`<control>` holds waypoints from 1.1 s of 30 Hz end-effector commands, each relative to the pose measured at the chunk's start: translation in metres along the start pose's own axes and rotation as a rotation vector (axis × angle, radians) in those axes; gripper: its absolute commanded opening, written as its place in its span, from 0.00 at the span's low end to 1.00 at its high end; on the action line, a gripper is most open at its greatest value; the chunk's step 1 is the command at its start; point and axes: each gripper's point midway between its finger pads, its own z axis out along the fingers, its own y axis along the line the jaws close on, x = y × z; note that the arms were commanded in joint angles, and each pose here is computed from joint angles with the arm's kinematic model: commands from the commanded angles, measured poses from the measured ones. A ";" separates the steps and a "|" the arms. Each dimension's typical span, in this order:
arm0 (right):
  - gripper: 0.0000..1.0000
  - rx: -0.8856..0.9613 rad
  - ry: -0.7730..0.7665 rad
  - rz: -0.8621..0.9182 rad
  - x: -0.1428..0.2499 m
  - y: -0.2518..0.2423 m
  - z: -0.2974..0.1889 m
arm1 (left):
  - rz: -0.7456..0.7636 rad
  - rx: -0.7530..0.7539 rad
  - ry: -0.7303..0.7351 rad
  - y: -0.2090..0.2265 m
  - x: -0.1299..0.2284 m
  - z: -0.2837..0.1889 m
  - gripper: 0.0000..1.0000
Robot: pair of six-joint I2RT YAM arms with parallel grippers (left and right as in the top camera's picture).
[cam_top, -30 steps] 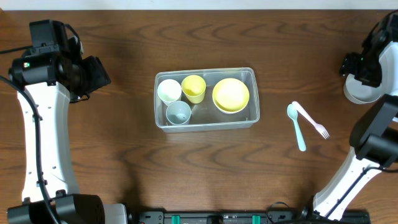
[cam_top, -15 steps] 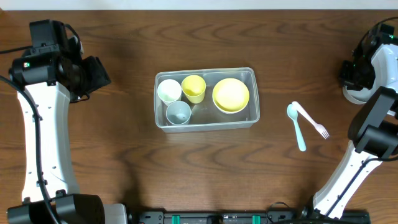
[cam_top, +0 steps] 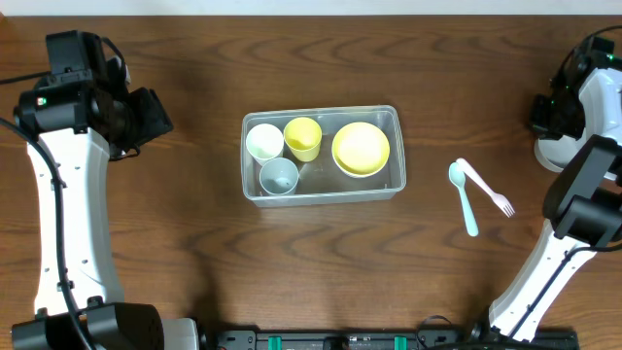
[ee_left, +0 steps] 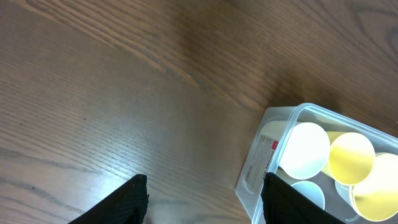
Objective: Pack container
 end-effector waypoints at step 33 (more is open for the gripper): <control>0.02 -0.268 -0.111 -1.074 0.231 0.345 -0.163 | -0.012 -0.020 0.031 0.005 0.006 0.004 0.60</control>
